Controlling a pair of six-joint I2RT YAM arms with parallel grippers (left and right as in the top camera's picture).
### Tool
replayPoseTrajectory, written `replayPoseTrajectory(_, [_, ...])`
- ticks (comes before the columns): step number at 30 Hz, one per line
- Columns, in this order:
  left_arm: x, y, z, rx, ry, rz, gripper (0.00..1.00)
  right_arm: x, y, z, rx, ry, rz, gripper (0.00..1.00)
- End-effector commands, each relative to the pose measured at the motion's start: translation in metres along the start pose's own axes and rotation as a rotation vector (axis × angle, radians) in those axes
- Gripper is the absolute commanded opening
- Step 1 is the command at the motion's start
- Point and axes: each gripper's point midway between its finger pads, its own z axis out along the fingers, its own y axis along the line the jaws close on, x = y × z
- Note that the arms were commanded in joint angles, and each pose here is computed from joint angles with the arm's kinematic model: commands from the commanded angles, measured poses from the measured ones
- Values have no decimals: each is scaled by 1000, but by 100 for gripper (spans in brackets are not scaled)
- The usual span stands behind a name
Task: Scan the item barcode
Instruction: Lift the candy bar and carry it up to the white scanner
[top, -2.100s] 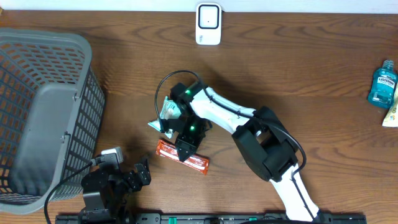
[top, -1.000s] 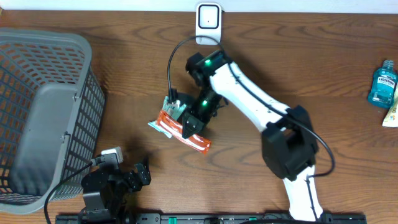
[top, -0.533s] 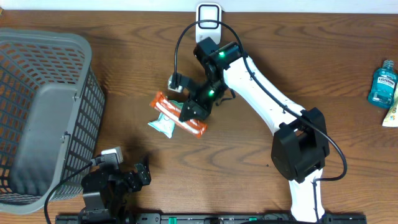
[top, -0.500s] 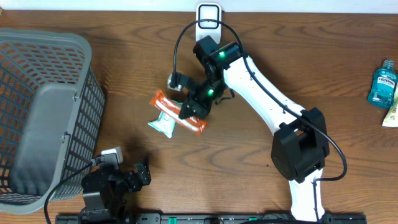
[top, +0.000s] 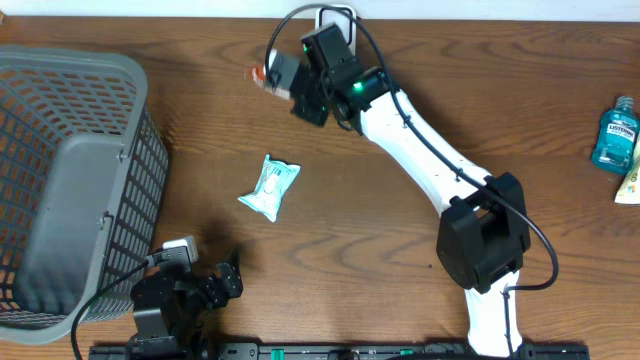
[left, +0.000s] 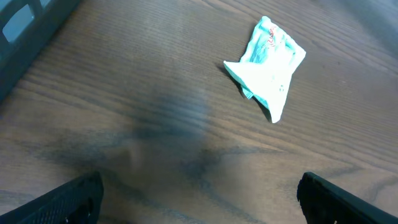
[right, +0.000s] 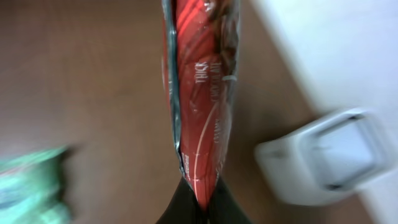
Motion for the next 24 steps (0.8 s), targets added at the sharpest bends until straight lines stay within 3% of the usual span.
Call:
replayPoseTrajectory(1, [17,5,1,-20,67,-20,98,6,-59,-3,240,29,-10,1])
replayPoseTrajectory(13, [17,5,1,-20,67,-20,98,12,-159,28,587,-115,-104,1])
replayPoseTrajectory(24, [17,5,1,-20,67,-20,98,1,-183,53,645,-154,-126,1])
